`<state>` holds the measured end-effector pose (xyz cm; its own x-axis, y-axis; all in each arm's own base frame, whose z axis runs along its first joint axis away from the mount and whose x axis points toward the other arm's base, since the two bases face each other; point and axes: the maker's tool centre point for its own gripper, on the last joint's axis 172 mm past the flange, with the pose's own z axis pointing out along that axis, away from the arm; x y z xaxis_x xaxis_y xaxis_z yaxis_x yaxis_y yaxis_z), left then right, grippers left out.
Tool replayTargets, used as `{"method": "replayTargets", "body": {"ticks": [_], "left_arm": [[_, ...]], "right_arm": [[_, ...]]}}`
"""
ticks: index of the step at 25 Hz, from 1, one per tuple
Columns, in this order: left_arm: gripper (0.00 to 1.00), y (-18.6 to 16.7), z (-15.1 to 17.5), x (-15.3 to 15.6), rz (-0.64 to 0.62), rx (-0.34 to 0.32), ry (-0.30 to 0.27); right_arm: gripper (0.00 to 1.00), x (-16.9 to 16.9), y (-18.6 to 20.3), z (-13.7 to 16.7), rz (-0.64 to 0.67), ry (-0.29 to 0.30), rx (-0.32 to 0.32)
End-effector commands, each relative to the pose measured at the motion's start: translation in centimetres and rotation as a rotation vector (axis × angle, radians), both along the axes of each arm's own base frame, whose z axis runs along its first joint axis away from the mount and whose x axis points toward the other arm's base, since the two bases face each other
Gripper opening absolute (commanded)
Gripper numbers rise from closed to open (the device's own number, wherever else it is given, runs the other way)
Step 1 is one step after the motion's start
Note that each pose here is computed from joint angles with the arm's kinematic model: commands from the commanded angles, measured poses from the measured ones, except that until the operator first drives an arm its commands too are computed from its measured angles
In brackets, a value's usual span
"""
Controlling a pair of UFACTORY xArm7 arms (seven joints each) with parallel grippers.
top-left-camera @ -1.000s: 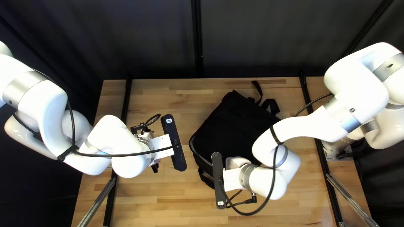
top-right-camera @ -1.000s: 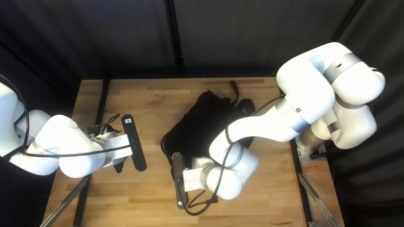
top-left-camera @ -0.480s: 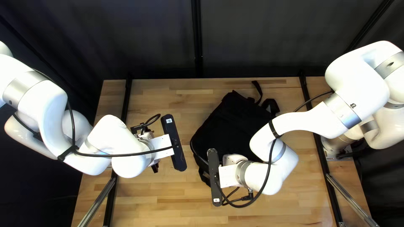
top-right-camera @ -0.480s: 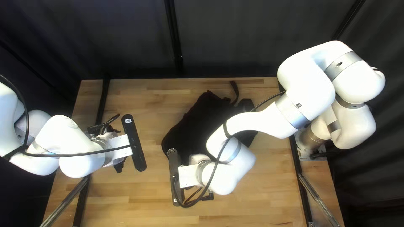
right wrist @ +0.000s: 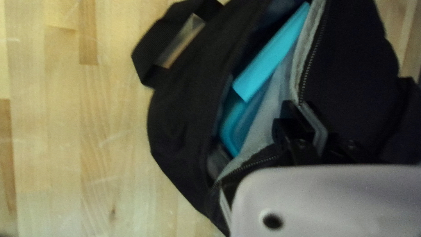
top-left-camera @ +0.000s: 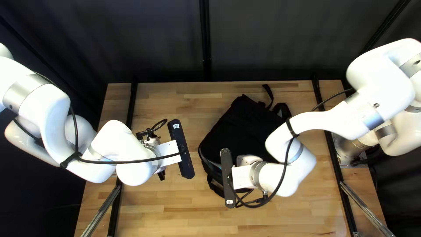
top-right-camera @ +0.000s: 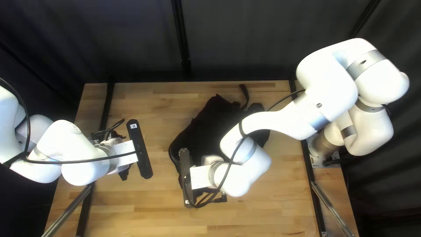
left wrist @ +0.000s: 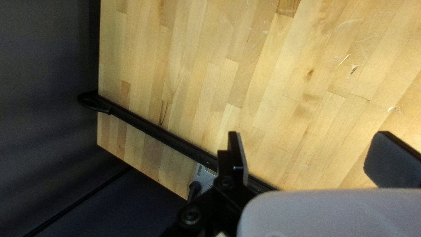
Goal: Remove a lunch box from a kids backpack
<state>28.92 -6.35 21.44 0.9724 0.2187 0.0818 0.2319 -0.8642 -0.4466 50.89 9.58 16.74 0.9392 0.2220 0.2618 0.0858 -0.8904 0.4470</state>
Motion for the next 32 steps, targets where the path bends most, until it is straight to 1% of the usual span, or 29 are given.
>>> {"method": "replayTargets", "body": {"ticks": [1, 8, 13, 16, 20, 24, 26, 30, 32], "left_arm": [[1.0, 0.0, 0.0, 0.0, 0.0, 0.0, 0.0], [1.0, 0.0, 0.0, 0.0, 0.0, 0.0, 0.0], [1.0, 0.0, 0.0, 0.0, 0.0, 0.0, 0.0], [1.0, 0.0, 0.0, 0.0, 0.0, 0.0, 0.0], [1.0, 0.0, 0.0, 0.0, 0.0, 0.0, 0.0], [1.0, 0.0, 0.0, 0.0, 0.0, 0.0, 0.0], [1.0, 0.0, 0.0, 0.0, 0.0, 0.0, 0.0], [1.0, 0.0, 0.0, 0.0, 0.0, 0.0, 0.0], [1.0, 0.0, 0.0, 0.0, 0.0, 0.0, 0.0]], "right_arm": [[0.0, -1.3, -3.2, 1.1, -0.028, 0.024, -0.014], [0.0, -3.4, -9.6, 3.1, -0.079, 0.081, -0.032], [0.0, -4.3, -13.7, 3.0, -0.116, 0.122, -0.036], [0.0, -4.9, -14.8, 2.5, -0.147, 0.133, -0.044], [0.0, -6.0, -15.8, 2.3, -0.214, 0.128, -0.062], [0.0, -7.1, -16.4, 2.3, -0.254, 0.121, -0.068], [0.0, -7.8, -16.7, 2.3, -0.267, 0.116, -0.063], [0.0, -8.5, -17.6, 2.0, -0.283, 0.109, -0.012], [0.0, -8.5, -17.6, 2.0, -0.283, 0.109, -0.012]]}}
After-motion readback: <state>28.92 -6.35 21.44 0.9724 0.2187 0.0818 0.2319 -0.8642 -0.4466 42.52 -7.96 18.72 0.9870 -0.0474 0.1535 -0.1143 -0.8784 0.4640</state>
